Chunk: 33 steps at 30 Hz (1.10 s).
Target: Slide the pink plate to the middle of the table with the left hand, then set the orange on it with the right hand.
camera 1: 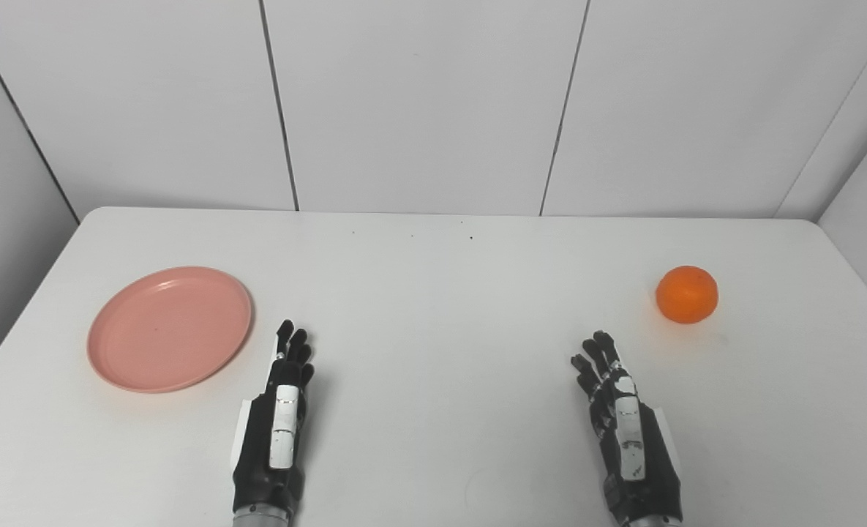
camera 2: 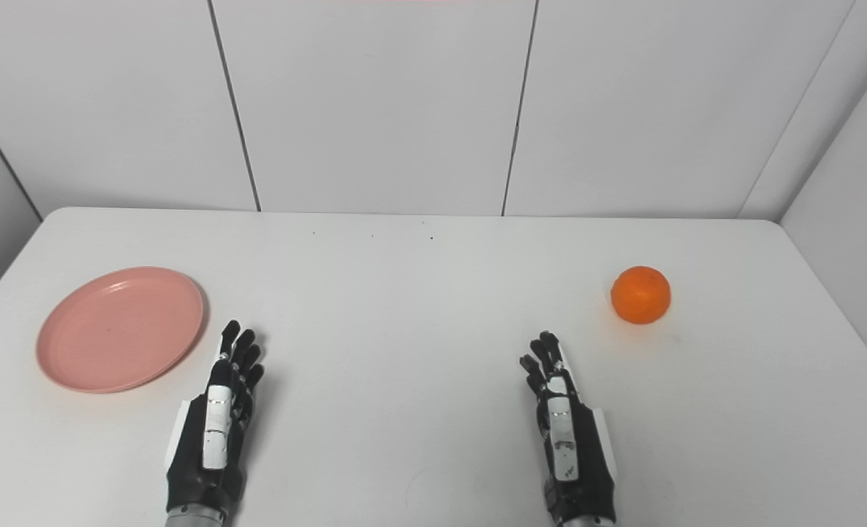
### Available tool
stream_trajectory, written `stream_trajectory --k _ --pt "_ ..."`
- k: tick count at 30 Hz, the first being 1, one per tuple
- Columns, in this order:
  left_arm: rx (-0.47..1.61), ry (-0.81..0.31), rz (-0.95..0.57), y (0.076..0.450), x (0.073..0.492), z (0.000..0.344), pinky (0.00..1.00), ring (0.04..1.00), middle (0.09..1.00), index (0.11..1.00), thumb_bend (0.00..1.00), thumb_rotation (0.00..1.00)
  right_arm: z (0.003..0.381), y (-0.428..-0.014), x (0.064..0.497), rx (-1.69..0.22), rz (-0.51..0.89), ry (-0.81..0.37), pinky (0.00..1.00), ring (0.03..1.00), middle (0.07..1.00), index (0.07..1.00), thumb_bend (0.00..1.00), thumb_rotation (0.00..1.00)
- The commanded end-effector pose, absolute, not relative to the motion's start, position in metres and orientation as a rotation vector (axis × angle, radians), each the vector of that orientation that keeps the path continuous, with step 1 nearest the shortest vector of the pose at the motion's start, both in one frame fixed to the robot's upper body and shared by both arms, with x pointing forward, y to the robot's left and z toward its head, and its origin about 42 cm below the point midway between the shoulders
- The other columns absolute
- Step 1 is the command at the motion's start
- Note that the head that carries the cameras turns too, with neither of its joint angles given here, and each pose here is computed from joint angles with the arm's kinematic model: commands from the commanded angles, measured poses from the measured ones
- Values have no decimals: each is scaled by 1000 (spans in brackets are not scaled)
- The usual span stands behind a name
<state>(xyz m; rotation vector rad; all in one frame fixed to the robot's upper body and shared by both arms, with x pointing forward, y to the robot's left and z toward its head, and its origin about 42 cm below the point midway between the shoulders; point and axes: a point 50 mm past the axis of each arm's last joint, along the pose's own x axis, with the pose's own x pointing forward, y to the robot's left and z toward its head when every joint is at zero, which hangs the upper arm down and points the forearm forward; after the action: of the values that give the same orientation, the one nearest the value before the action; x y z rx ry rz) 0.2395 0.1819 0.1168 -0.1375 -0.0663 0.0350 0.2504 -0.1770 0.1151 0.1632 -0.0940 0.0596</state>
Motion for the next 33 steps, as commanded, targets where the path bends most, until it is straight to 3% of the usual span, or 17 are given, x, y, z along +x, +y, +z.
stream_trajectory --k 1,33 --pt "-165 -34 43 176 226 113 1000 998 1000 1000 713 991 111 -174 249 178 67 -43 976 926 952 954 806 1000" --pt "-175 -21 45 176 227 111 1000 997 1000 1000 679 980 109 -174 249 190 66 -34 976 920 947 951 814 980"
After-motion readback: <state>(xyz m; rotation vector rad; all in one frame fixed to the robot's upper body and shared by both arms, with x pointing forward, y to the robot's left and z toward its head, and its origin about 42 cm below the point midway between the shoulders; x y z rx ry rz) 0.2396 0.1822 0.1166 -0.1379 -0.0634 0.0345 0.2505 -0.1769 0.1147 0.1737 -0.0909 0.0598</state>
